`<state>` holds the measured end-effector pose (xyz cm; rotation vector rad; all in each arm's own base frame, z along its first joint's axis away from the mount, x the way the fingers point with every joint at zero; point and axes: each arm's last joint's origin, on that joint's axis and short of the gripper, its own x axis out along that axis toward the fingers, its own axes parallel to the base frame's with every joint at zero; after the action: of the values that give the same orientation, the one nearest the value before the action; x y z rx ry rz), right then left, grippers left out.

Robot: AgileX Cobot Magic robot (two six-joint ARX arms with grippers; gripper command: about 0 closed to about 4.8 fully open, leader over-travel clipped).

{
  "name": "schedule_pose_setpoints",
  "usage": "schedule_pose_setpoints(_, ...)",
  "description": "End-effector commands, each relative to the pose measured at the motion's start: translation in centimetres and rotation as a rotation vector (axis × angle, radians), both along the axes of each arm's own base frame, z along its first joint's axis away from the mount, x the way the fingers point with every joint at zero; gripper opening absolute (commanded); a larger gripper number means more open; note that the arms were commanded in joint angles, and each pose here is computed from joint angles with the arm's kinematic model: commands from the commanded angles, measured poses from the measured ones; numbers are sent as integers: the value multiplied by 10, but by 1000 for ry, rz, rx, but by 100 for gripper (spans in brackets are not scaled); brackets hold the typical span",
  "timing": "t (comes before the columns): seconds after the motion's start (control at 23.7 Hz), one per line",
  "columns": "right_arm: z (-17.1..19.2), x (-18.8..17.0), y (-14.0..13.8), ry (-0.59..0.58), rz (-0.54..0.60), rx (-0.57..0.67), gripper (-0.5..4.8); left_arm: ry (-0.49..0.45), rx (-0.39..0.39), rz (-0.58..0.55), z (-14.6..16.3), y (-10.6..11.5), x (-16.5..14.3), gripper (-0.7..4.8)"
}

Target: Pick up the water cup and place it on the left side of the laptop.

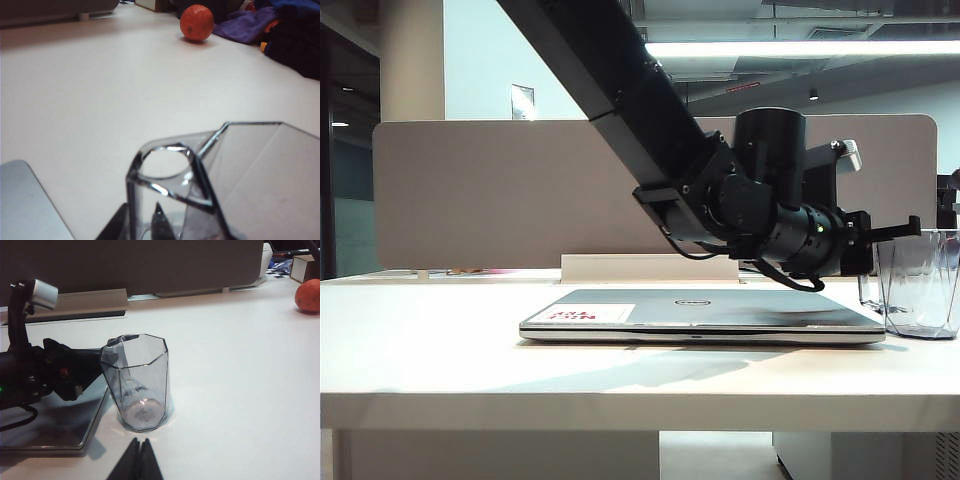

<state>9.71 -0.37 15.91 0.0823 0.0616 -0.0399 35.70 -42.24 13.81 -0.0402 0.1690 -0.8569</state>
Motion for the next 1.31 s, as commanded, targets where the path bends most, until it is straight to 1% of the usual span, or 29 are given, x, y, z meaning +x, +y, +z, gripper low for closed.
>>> schedule_pose_setpoints(0.04, 0, 0, 0, -11, 2, -2, -6, -24, -24, -2, 8, 0, 2, 57)
schedule_pose_setpoints(0.38, 0, 0, 0, -11, 1, -3, -6, -25, -30, 11, 8, 5, 9, 57)
schedule_pose_setpoints(0.46, 0, 0, 0, -11, 2, -3, -6, -30, -39, -11, 9, 2, 12, 57)
schedule_pose_setpoints(0.51, 0, 0, 0, -11, 2, -3, -6, -30, -45, -52, 9, -1, 15, 57)
schedule_pose_setpoints(0.68, 0, 0, 0, -11, 2, -3, -6, -11, -24, -55, 9, -5, 15, 57)
schedule_pose_setpoints(0.8, 0, 0, 0, -11, 2, -3, -6, -27, 29, -53, 6, -3, 16, 57)
schedule_pose_setpoints(0.89, 0, 0, 0, -11, 2, -2, -6, -28, 26, -60, 7, -3, 17, 57)
schedule_pose_setpoints(0.97, 0, 0, 0, -11, 2, -3, -6, -44, 37, -106, 7, -2, 17, 57)
schedule_pose_setpoints(1.06, 0, 0, 0, -10, 2, -3, -6, -36, 34, -159, 4, -3, 16, 57)
schedule_pose_setpoints(1.31, 0, 0, 0, -10, 2, -3, -6, -35, 33, -170, 4, -4, 15, 58)
